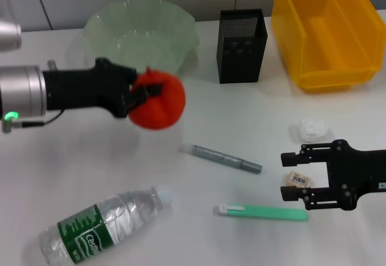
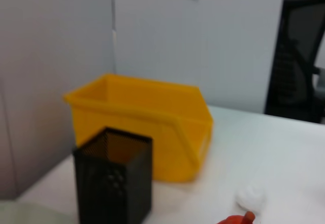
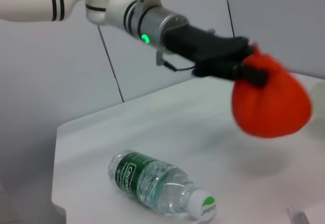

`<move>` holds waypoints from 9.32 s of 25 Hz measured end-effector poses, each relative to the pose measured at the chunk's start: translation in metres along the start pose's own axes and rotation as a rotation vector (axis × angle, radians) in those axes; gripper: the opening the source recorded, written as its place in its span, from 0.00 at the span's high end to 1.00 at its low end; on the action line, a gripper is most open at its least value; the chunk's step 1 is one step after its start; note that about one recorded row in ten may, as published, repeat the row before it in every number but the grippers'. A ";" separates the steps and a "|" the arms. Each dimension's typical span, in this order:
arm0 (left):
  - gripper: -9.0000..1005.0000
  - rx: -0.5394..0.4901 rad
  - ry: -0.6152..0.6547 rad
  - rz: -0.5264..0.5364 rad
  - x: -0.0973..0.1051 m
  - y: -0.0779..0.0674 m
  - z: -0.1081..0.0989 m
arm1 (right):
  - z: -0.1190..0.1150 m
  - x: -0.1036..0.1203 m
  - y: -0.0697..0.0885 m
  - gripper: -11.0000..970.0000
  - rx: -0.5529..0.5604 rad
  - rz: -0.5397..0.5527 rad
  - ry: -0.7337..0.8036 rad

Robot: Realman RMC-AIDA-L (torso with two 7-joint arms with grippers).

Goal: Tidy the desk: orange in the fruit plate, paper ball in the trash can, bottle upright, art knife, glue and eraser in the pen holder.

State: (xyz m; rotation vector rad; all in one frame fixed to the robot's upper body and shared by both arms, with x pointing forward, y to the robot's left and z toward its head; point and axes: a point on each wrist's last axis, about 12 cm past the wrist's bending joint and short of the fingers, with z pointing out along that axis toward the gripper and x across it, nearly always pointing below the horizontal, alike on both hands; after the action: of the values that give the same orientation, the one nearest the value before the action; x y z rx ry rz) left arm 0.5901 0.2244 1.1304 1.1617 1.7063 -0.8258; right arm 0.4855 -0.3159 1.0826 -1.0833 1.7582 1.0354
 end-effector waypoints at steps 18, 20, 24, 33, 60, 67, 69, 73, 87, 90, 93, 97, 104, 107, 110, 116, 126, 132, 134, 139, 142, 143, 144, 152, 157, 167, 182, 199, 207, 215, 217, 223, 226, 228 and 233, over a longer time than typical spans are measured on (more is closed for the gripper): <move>0.93 -0.435 0.012 -0.018 -0.049 0.058 0.045 | 0.010 -0.002 0.001 0.31 -0.025 -0.012 -0.006; 0.93 -0.464 0.009 -0.032 -0.052 0.061 0.048 | 0.011 -0.003 0.001 0.31 -0.026 -0.012 -0.006; 0.93 -0.479 0.008 -0.046 -0.056 0.064 0.053 | 0.011 -0.002 0.001 0.31 -0.027 -0.012 -0.003; 0.87 -0.494 -0.023 -0.081 -0.057 0.062 0.061 | 0.011 -0.002 0.001 0.31 -0.028 -0.012 -0.002; 0.15 -0.045 -0.122 0.021 -0.023 0.005 -0.004 | 0.012 -0.008 -0.003 0.31 -0.023 -0.025 -0.006; 0.14 0.180 -0.112 0.016 0.014 -0.030 -0.051 | 0.006 -0.020 -0.008 0.31 0.000 -0.011 0.020; 0.14 0.191 -0.113 -0.004 0.023 -0.035 -0.061 | 0.003 -0.026 -0.011 0.31 0.015 0.004 0.039; 0.15 0.171 -0.109 -0.035 0.039 -0.042 -0.074 | -0.006 -0.045 -0.016 0.31 0.055 0.052 0.122; 0.15 0.164 -0.098 -0.053 0.061 -0.050 -0.078 | 0.003 -0.137 -0.012 0.31 0.338 0.179 0.743; 0.15 0.170 -0.085 -0.055 0.063 -0.051 -0.076 | 0.010 -0.149 -0.017 0.31 0.429 0.193 0.794; 0.15 0.176 -0.076 -0.057 0.064 -0.052 -0.074 | 0.017 -0.153 -0.027 0.31 0.516 0.215 0.813; 0.15 0.179 -0.074 -0.058 0.065 -0.053 -0.073 | 0.031 -0.149 -0.044 0.31 0.559 0.252 0.848; 0.15 0.180 -0.074 -0.061 0.065 -0.053 -0.072 | 0.057 -0.132 -0.071 0.31 0.575 0.290 0.871; 0.15 0.181 -0.076 -0.063 0.066 -0.054 -0.071 | 0.064 -0.125 -0.078 0.31 0.577 0.293 0.892; 0.15 0.175 -0.076 -0.064 0.066 -0.054 -0.070 | 0.072 -0.119 -0.081 0.31 0.566 0.299 0.910; 0.15 0.171 -0.075 -0.063 0.066 -0.053 -0.069 | 0.078 -0.112 -0.085 0.31 0.561 0.303 0.915; 0.15 0.166 -0.076 -0.064 0.066 -0.053 -0.068 | 0.080 -0.109 -0.087 0.33 0.570 0.293 0.908; 0.15 0.164 -0.077 -0.064 0.066 -0.053 -0.067 | 0.082 -0.107 -0.086 0.45 0.556 0.288 0.923; 0.15 0.163 -0.077 -0.065 0.066 -0.053 -0.067 | 0.082 -0.108 -0.085 0.51 0.548 0.290 0.924; 0.15 0.160 -0.076 -0.066 0.066 -0.053 -0.067 | 0.075 -0.121 -0.077 0.62 0.536 0.283 0.912; 0.15 0.157 -0.075 -0.069 0.067 -0.053 -0.067 | 0.064 -0.138 -0.067 0.63 0.539 0.263 0.879; 0.15 0.156 -0.075 -0.069 0.068 -0.053 -0.068 | 0.059 -0.145 -0.063 0.63 0.548 0.249 0.863; 0.15 0.156 -0.075 -0.070 0.068 -0.053 -0.068 | 0.053 -0.154 -0.058 0.63 0.567 0.234 0.847; 0.15 0.157 -0.078 -0.067 0.069 -0.055 -0.067 | 0.020 -0.188 -0.048 0.64 0.776 0.128 0.749; 0.15 0.158 -0.081 -0.067 0.069 -0.056 -0.066 | 0.013 -0.181 -0.061 0.64 0.851 0.093 0.690; 0.15 0.171 -0.085 -0.068 0.066 -0.056 -0.065 | 0.015 -0.157 -0.092 0.53 0.928 0.050 0.635; 0.15 0.166 -0.093 -0.072 0.066 -0.055 -0.066 | 0.016 -0.158 -0.090 0.22 0.918 0.029 0.645; 0.15 0.165 -0.091 -0.070 0.068 -0.057 -0.067 | 0.047 -0.175 -0.038 0.21 0.489 0.166 0.948; 0.15 0.166 -0.091 -0.071 0.069 -0.058 -0.067 | 0.073 -0.157 -0.033 0.21 0.352 0.114 0.973; 0.15 0.164 -0.094 -0.074 0.070 -0.058 -0.067 | 0.100 -0.137 -0.034 0.21 0.313 0.083 1.035; 0.15 0.164 -0.094 -0.074 0.070 -0.058 -0.067 | 0.104 -0.134 -0.033 0.21 0.311 0.075 1.048; 0.15 0.159 -0.093 -0.074 0.070 -0.058 -0.067 | 0.114 -0.126 -0.031 0.21 0.315 0.059 1.082; 0.15 0.159 -0.093 -0.073 0.070 -0.058 -0.067 | 0.119 -0.122 -0.029 0.21 0.315 0.056 1.099; 0.15 0.160 -0.094 -0.066 0.070 -0.058 -0.067 | 0.121 -0.121 -0.028 0.21 0.316 0.053 1.106; 0.15 0.159 -0.094 -0.061 0.070 -0.058 -0.067 | 0.121 -0.121 -0.028 0.21 0.316 0.054 1.106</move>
State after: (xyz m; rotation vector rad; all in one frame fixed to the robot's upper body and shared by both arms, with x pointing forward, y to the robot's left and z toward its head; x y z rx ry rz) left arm 0.5039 0.2877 1.0941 1.1620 1.6291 -1.0531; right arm 0.5740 -0.1806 1.1462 -1.5313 2.6768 0.0804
